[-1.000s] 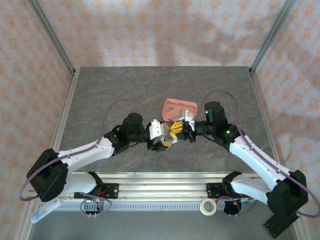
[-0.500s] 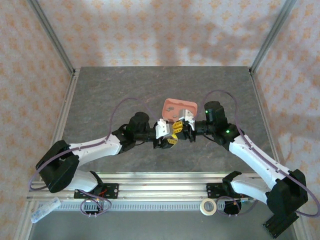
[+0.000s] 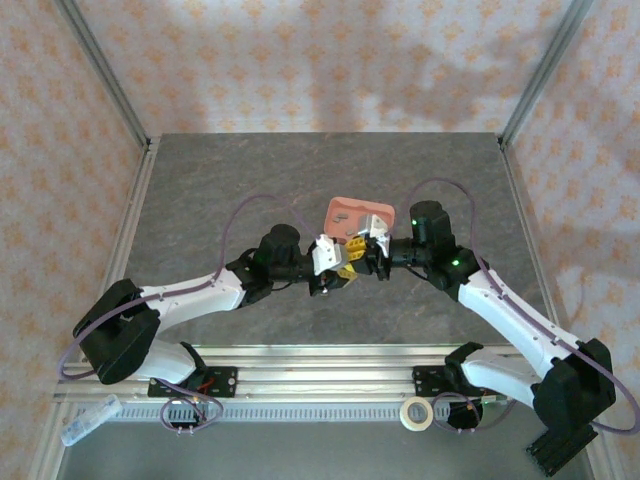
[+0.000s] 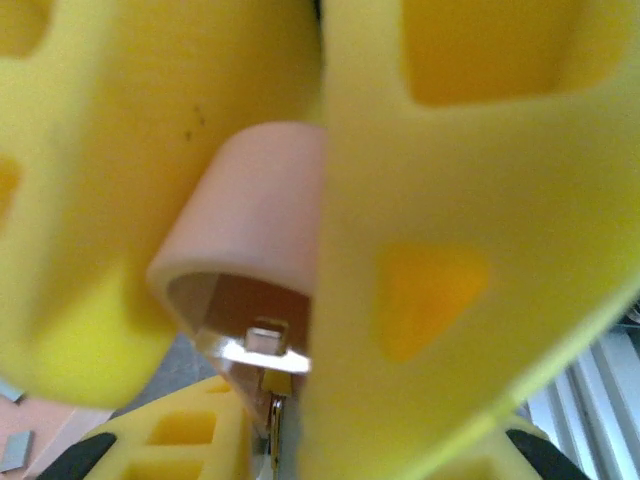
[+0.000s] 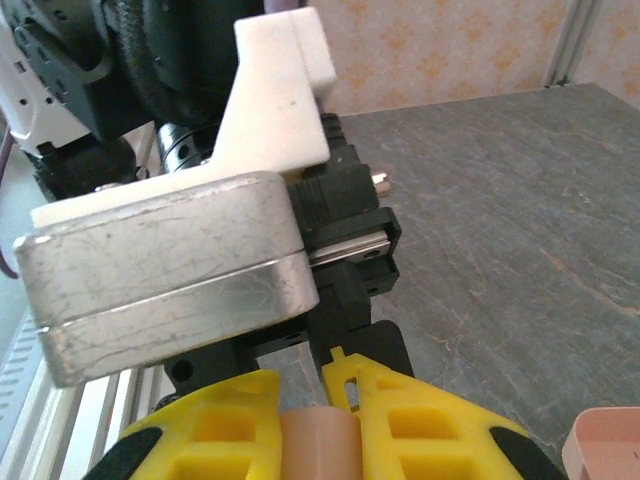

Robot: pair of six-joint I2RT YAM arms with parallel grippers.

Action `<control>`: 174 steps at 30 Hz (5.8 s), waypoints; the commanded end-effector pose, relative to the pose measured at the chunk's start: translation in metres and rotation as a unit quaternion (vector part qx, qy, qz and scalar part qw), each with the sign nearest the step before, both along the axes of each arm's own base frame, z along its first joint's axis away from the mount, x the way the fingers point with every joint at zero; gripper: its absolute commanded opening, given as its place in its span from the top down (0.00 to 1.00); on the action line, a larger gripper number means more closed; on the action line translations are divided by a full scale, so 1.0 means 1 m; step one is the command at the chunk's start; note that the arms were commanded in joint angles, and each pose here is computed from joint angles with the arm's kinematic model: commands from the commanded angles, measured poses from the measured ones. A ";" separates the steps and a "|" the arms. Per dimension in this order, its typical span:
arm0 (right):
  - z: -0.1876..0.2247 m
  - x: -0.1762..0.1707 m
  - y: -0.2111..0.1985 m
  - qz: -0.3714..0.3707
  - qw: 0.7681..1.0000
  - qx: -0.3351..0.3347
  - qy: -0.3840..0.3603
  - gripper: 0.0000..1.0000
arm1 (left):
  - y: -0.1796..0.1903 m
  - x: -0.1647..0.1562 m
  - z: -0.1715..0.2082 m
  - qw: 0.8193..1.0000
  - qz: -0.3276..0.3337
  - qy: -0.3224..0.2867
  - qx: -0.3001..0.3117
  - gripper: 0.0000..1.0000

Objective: Load the staples into the stapler

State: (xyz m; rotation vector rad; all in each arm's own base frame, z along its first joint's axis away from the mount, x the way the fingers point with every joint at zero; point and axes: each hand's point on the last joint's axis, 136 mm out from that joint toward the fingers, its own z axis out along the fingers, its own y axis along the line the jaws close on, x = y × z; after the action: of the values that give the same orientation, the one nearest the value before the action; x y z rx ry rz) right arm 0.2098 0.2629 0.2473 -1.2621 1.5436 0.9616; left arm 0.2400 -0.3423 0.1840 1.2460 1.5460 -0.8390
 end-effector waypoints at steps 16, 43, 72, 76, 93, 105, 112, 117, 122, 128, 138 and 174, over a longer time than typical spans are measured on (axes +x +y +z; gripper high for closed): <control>0.006 0.085 -0.046 -0.329 0.936 0.081 0.094 0.33 | 0.038 0.051 0.014 0.940 0.334 0.068 0.015 0.84; -0.105 0.096 -0.169 -0.616 0.693 0.116 0.357 0.18 | -0.017 0.042 -0.060 0.829 0.487 0.257 0.098 1.00; -0.121 0.064 -0.183 -0.630 0.684 0.099 0.354 0.18 | -0.003 0.067 -0.149 0.725 0.589 0.332 0.131 0.95; -0.121 0.064 -0.183 -0.630 0.683 0.100 0.354 0.18 | -0.004 0.067 -0.152 0.723 0.590 0.333 0.137 0.92; -0.120 0.065 -0.181 -0.625 0.686 0.097 0.359 0.17 | -0.007 0.066 -0.152 0.727 0.582 0.331 0.148 0.61; -0.119 0.069 -0.175 -0.616 0.691 0.092 0.367 0.17 | -0.009 0.066 -0.148 0.730 0.577 0.334 0.147 0.51; -0.117 0.070 -0.169 -0.607 0.693 0.083 0.380 0.17 | -0.010 0.065 -0.129 0.737 0.570 0.338 0.132 0.45; -0.114 0.075 -0.158 -0.586 0.703 0.076 0.397 0.18 | -0.007 0.065 -0.101 0.750 0.563 0.330 0.107 0.40; -0.111 0.084 -0.148 -0.571 0.708 0.056 0.412 0.19 | -0.003 0.067 -0.059 0.774 0.546 0.313 0.069 0.35; -0.127 0.102 -0.145 -0.583 0.685 -0.003 0.436 0.21 | 0.028 0.071 -0.025 0.786 0.547 0.288 0.035 0.30; -0.154 0.148 -0.139 -0.595 0.656 -0.102 0.453 0.24 | 0.128 0.074 -0.019 0.745 0.612 0.263 -0.019 0.30; -0.210 0.111 -0.253 -0.701 0.493 -0.252 0.449 0.39 | 0.171 0.087 -0.045 0.717 0.637 0.281 -0.017 0.29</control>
State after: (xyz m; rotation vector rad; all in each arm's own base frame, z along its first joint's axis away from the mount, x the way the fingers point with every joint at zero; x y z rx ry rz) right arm 0.3432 0.0201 0.0325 0.7467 2.8579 -0.0617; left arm 0.3183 -0.1674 0.1284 -0.3596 2.3261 -0.2299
